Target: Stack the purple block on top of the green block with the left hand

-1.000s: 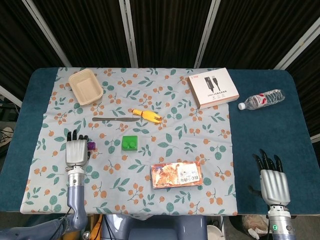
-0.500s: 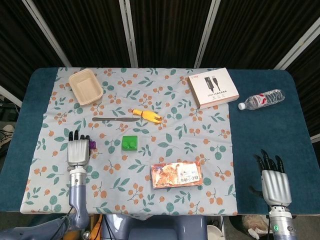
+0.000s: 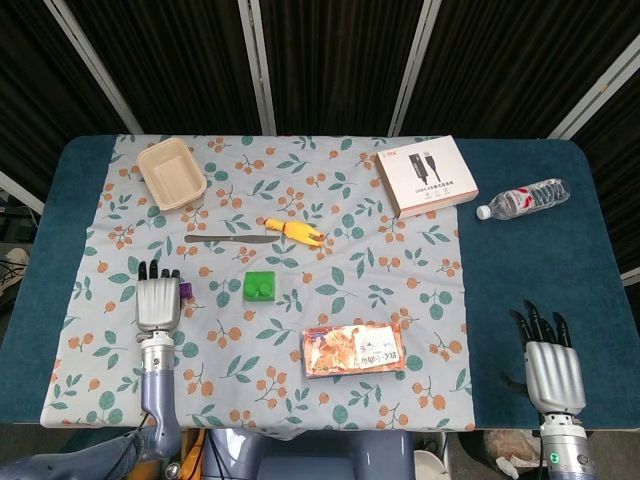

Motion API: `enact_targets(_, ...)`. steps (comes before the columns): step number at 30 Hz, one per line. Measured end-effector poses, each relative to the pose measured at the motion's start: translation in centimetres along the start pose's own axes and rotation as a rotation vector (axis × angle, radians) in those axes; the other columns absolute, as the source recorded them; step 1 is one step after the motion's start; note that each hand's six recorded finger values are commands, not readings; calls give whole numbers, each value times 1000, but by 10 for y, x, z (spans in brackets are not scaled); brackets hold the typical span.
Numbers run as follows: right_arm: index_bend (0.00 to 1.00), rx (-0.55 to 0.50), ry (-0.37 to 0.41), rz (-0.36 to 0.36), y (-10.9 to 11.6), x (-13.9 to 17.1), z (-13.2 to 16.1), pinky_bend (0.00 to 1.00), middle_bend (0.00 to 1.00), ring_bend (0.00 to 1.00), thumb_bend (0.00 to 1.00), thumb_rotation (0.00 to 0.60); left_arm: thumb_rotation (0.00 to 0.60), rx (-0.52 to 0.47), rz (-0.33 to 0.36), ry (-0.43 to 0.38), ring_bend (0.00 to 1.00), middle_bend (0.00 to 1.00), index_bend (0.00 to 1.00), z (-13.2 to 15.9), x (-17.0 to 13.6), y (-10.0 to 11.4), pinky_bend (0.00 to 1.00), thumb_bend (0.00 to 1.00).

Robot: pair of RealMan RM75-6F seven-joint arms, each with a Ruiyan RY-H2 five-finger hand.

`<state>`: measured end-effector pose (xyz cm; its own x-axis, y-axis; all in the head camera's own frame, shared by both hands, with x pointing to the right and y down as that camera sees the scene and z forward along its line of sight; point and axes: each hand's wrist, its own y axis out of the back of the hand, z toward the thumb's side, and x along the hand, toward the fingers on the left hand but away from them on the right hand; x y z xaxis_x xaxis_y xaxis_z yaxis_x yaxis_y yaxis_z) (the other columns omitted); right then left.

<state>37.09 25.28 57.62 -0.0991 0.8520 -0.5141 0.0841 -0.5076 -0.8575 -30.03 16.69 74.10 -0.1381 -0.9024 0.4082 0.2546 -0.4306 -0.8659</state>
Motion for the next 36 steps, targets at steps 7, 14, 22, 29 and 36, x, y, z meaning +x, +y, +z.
enact_targets(7, 163, -7, -4, -1, 1, 1, -2, 0, 77, 215, 150, 600, 600, 6, 5, 7, 180, 473, 482, -1, 2, 2, 167, 366)
enact_targets(14, 164, -1, -2, 4, -1, 1, -2, 0, 78, 215, 150, 600, 600, -45, -8, 2, 179, 459, 467, -1, 5, 5, 167, 366)
enact_targets(22, 163, 8, -11, 10, -2, 0, 0, 0, 77, 215, 150, 600, 600, -199, -61, -37, 167, 442, 459, 1, 14, 26, 167, 360)
enact_targets(29, 164, 19, -13, 24, -6, -2, 2, 0, 77, 215, 150, 600, 600, -281, -122, -96, 167, 449, 469, 8, 19, 39, 167, 359)
enact_targets(36, 163, 18, -13, 27, -6, -1, 3, 0, 77, 215, 150, 600, 600, -235, -104, -148, 168, 464, 484, 18, 22, 64, 167, 357)
